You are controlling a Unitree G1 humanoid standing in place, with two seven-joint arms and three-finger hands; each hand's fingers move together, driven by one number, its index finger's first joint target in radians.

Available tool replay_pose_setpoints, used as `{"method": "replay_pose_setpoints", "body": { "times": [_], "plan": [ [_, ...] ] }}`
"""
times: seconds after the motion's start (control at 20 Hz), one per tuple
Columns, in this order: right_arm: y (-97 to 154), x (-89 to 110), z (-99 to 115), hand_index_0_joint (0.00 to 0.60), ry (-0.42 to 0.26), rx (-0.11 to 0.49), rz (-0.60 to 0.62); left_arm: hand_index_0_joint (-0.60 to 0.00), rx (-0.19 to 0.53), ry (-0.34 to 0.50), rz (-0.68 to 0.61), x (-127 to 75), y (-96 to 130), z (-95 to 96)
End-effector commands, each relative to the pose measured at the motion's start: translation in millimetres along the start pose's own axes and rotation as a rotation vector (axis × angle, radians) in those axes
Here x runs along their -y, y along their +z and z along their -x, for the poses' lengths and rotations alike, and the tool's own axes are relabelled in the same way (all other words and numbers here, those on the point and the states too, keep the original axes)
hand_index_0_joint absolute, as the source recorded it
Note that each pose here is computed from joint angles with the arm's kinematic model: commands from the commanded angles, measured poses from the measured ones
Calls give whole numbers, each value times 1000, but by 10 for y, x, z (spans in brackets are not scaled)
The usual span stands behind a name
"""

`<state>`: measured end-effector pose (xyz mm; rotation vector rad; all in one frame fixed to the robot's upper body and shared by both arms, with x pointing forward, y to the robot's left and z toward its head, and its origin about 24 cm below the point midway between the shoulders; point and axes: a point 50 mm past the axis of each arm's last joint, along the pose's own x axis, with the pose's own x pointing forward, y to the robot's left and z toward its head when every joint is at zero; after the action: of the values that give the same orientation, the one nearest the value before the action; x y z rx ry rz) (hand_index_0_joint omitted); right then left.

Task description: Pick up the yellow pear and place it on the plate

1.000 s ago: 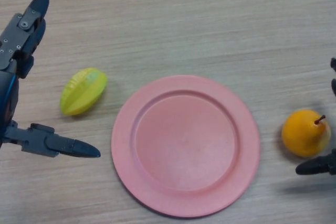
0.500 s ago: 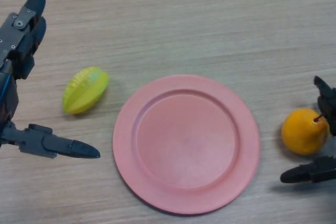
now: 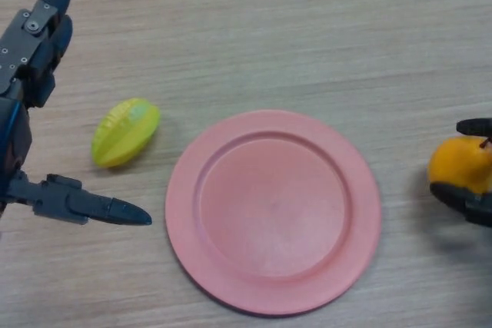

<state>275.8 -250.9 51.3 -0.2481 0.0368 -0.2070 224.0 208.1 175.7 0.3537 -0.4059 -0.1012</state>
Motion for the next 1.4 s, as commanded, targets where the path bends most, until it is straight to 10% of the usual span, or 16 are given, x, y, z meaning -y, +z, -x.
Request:
{"method": "replay_pose_setpoints", "body": {
  "times": [0.05,0.45,0.8,1.1,1.4],
  "plan": [
    [414,340,-7,600,-157,192,-93,0,187,51,-103,-54,272,-7],
    [850,-355,219,600,78,243,-114,0,174,12,-83,27,266,-28],
    [692,-1120,450,600,280,307,-8,0,122,-42,-15,121,253,-8],
    [375,-1401,504,600,306,184,73,0,120,-26,9,90,214,25],
    [534,-1387,507,0,389,211,55,0,121,-17,-24,63,220,32]
  ]
}}
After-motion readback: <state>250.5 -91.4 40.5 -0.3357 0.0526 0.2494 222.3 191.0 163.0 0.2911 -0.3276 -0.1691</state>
